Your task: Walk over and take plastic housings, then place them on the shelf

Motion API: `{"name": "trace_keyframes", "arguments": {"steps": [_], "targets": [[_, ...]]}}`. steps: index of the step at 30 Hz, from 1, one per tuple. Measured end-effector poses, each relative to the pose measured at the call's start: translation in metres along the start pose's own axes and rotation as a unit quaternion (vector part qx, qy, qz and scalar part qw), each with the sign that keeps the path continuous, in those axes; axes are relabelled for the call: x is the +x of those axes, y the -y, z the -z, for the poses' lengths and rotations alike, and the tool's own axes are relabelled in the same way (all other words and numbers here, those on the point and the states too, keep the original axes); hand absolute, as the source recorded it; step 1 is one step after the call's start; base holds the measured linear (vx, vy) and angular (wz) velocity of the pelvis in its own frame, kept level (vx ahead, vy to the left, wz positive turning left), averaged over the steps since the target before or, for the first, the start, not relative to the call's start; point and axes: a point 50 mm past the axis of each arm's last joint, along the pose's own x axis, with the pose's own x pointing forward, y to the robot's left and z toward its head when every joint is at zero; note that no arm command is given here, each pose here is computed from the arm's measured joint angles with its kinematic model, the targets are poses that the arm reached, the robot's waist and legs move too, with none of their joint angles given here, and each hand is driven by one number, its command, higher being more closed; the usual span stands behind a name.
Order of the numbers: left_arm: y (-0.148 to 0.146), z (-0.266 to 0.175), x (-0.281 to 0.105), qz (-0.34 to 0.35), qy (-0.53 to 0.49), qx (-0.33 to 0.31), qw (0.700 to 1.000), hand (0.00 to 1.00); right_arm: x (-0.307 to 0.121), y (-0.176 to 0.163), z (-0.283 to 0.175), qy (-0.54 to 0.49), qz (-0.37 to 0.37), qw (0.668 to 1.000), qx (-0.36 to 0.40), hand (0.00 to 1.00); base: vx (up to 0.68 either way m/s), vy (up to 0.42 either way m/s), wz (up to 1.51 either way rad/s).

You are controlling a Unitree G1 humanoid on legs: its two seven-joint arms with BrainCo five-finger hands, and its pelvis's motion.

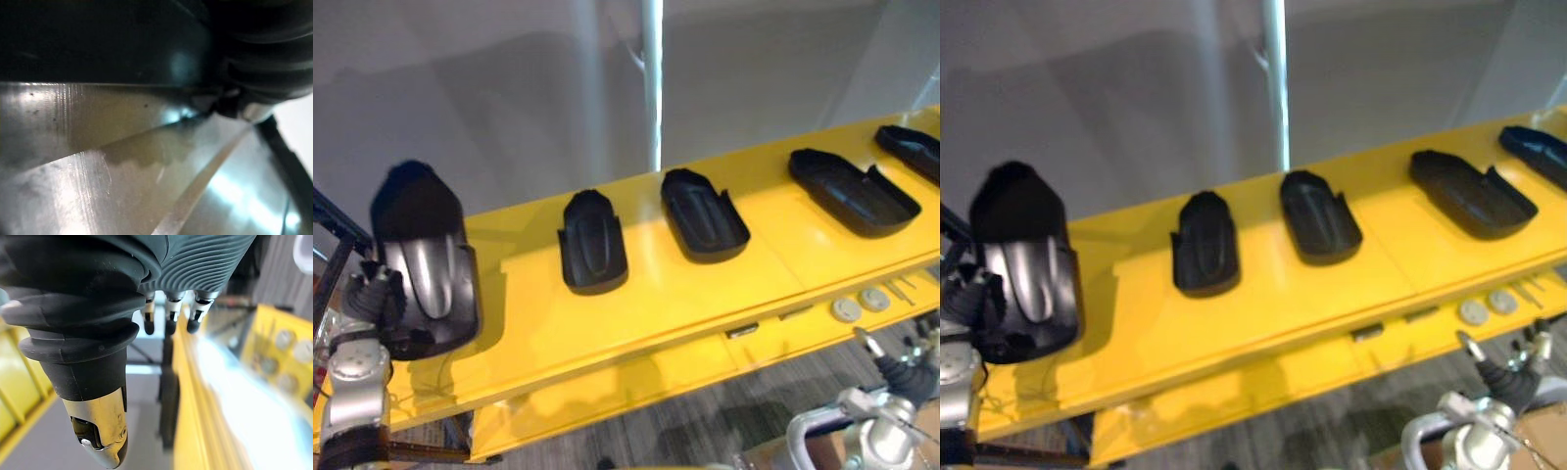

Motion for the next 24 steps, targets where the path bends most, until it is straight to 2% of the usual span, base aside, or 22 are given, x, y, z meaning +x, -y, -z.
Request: {"name": "trace_keyframes", "arguments": {"steps": [3,5,8,10,18,24], "targets": [[0.009,-0.006,0.009,0.037,-0.009,0.015,0.999,1.0,-0.005,-0.042,0.005,-0.011,-0.154,0.988,0.028,0.0,0.0,-0.005,0.02],[0.019,-0.026,0.021,0.055,0.012,0.021,0.998,1.0,-0.023,-0.091,0.006,-0.013,-0.276,0.959,0.059,0.0,-0.03,-0.037,0.29],[0.032,-0.045,0.03,0.078,0.034,0.022,0.996,1.0,-0.037,-0.14,-0.001,-0.005,-0.364,0.927,0.09,0.0,-0.03,-0.027,0.44],[0.04,-0.045,0.03,0.092,0.033,0.035,0.995,1.0,-0.039,-0.151,-0.004,-0.003,-0.371,0.923,0.1,0.0,-0.01,-0.004,0.27],[0.049,-0.055,0.036,0.098,0.018,0.067,0.993,1.0,-0.041,-0.139,0.005,-0.024,-0.327,0.941,0.091,0.0,0.0,0.017,0.16],[0.045,-0.042,0.037,0.089,-0.021,0.086,0.992,1.0,-0.046,-0.133,0.008,-0.034,-0.32,0.943,0.087,0.0,-0.06,0.002,-0.03]]}}
